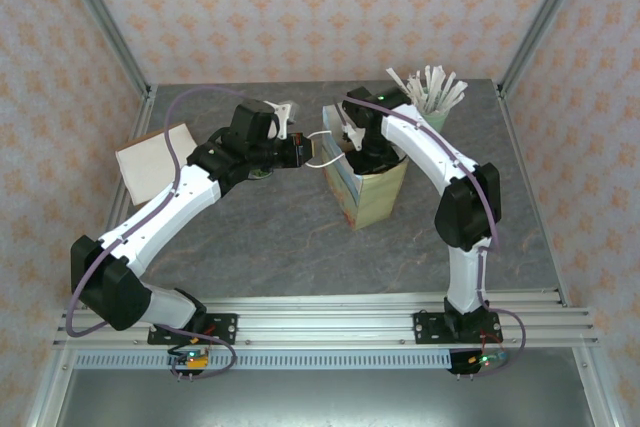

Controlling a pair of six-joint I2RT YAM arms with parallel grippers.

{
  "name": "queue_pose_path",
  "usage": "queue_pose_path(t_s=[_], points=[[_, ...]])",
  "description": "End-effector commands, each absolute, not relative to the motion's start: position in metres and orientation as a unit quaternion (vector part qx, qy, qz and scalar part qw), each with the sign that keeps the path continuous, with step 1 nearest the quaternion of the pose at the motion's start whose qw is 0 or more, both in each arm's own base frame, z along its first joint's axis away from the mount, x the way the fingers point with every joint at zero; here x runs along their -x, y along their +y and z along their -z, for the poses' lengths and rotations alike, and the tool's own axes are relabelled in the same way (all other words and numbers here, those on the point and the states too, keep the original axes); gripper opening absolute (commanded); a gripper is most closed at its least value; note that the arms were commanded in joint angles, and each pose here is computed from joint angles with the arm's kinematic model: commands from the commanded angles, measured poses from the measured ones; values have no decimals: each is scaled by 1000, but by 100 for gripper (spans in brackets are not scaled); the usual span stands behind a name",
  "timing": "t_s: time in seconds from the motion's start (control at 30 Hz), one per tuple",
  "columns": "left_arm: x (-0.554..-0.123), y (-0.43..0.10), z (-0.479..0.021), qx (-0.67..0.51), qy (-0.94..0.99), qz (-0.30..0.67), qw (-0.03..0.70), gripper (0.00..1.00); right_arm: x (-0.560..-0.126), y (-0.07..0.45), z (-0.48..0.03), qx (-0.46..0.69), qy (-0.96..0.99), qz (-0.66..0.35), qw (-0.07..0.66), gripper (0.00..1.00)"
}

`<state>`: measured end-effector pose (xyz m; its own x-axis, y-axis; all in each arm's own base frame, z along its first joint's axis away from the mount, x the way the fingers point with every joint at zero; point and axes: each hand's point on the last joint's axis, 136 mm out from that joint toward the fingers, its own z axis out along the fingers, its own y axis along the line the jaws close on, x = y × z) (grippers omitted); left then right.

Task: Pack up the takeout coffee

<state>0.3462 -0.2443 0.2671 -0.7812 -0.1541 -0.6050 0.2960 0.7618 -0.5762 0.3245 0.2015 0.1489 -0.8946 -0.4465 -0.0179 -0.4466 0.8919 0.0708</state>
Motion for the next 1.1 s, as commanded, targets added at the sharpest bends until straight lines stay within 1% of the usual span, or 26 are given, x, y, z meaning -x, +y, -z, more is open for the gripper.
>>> queue_pose_path(t_s=[0.0,0.2,0.43,0.77,0.97,1.07], points=[[-338,-241,-271,-50,878,338,336,0,-334,177,-103,226,973,30,-39,42],[-338,-241,-272,-51,878,338,336,0,-332,168,-92,221,973,45,-52,42],[-338,-242,-271,-51,878,339,334,0,-331,168,-100,220,974,42,-45,42],[-340,-243,-269,-50,879,340,331,0,-324,161,-79,220,971,58,-68,42],[-339,-242,-271,-50,879,338,334,0,-328,163,-88,220,973,53,-56,42],[-340,-242,-268,-48,879,339,331,0,-325,162,-79,222,971,56,-65,42]])
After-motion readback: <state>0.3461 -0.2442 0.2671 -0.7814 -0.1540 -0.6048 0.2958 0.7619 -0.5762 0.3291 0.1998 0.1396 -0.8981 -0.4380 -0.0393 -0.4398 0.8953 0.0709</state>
